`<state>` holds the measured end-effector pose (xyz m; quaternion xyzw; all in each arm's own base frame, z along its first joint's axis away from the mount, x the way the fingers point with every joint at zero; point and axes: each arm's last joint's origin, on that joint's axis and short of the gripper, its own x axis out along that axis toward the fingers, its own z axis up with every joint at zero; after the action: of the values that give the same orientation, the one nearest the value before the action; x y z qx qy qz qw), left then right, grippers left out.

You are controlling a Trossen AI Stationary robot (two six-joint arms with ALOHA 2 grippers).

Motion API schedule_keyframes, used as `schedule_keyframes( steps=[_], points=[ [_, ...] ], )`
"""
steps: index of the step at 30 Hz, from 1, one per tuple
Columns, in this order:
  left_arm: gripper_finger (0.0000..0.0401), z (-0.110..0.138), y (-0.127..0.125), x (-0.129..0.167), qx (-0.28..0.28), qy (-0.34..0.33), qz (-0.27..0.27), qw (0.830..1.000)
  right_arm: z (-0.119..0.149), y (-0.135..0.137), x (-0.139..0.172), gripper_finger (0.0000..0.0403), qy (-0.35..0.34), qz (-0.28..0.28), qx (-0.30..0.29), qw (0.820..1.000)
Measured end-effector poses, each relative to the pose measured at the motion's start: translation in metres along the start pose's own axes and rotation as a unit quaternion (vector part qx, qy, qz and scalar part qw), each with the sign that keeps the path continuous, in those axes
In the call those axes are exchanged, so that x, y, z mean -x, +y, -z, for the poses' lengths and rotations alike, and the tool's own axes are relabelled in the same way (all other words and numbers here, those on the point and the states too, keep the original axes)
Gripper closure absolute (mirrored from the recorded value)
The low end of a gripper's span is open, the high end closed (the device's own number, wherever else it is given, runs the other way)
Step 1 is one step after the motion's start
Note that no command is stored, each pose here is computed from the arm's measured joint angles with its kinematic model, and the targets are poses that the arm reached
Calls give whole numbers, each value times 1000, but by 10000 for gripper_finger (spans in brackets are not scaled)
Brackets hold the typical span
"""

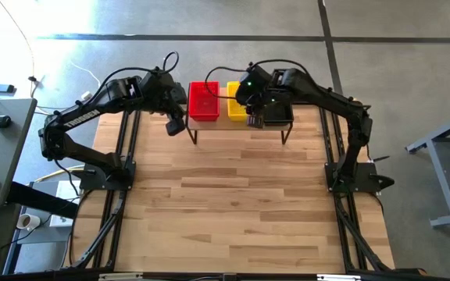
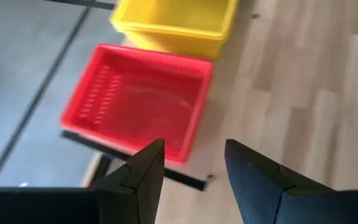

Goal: Stack baskets on shelf by color
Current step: Return to Home Position

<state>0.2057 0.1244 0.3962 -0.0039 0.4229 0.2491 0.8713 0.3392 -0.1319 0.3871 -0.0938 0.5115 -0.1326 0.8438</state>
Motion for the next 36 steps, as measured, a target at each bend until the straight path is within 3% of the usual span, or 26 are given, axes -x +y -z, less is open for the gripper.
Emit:
schedule_keyframes(
  steps=[6,11,17,23,36],
  points=[
    [241,-1,-5,-1,13,-12,66,998,-5,-5,23,272,-26,3,-32,999],
    [241,12,-17,-19,20,-20,80,996,-9,-6,37,272,-58,-22,-56,996],
    [241,42,-35,-28,35,-68,95,993,-12,2,39,272,-60,-43,-79,994],
    [241,75,-50,-20,51,-117,116,985,-19,19,42,272,-71,-55,-92,992],
    [241,151,-77,-18,81,-255,179,947,-25,54,52,272,-69,-39,-109,991]
  ],
)
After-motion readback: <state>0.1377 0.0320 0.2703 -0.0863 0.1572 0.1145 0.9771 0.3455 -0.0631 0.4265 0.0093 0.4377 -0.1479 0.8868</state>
